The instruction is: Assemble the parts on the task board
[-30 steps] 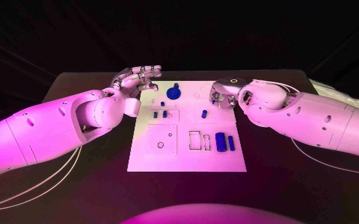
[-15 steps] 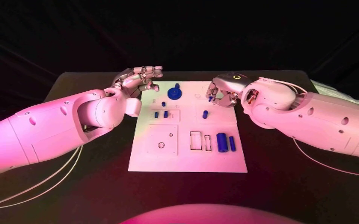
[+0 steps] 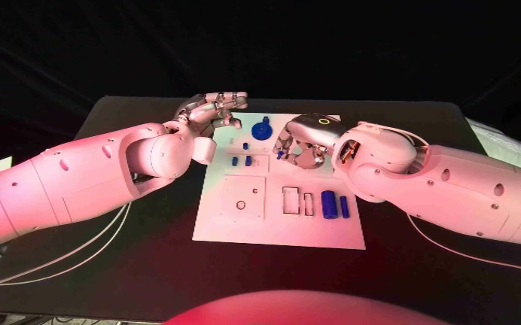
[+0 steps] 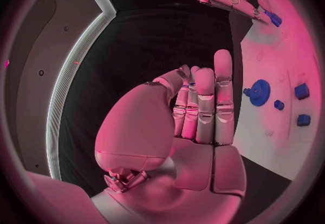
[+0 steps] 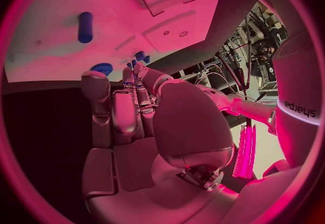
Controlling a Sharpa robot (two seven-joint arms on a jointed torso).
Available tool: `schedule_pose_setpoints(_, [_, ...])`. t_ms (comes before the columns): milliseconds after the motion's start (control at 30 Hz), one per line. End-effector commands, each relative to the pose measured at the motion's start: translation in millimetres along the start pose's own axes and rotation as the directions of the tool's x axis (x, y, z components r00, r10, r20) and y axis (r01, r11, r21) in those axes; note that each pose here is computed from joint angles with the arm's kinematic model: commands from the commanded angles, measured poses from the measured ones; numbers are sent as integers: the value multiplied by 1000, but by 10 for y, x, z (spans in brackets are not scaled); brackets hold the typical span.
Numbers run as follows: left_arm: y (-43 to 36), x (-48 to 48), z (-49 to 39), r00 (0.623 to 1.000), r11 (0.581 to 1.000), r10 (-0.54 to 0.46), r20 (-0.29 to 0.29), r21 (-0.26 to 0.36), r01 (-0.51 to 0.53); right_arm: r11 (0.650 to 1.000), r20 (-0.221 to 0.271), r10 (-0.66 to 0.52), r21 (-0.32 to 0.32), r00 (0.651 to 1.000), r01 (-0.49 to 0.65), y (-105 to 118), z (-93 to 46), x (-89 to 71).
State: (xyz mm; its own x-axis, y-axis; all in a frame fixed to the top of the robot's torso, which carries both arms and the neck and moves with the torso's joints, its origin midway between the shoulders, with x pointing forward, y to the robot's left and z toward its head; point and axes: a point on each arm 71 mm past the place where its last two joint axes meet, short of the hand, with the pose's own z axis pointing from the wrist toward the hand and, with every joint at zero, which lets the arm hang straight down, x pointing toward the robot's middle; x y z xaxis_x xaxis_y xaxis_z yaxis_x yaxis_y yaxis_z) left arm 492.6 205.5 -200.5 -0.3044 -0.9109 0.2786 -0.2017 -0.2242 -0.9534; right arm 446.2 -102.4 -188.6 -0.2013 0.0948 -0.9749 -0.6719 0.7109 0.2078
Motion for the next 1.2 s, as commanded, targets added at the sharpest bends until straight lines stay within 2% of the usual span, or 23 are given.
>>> schedule_pose_setpoints(33, [12,37,4,1000,1000,-9,-26,1,9,999,-33,22,-34,999,-23,97,30,101])
schedule_pose_setpoints(333, [45,58,6,999,1000,-12,-30,-5,12,996,-94,43,-71,995,-50,269,124,400])
schedule_pose_setpoints(667, [65,70,7,999,1000,-15,-33,-7,15,995,-126,46,-78,991,-56,344,193,608])
schedule_pose_setpoints(867, [67,73,8,999,1000,-15,-34,-8,15,995,-130,45,-81,990,-56,385,217,679])
schedule_pose_setpoints(1200, [69,69,10,999,1000,-16,-35,-10,15,995,-141,40,-84,989,-53,405,221,709])
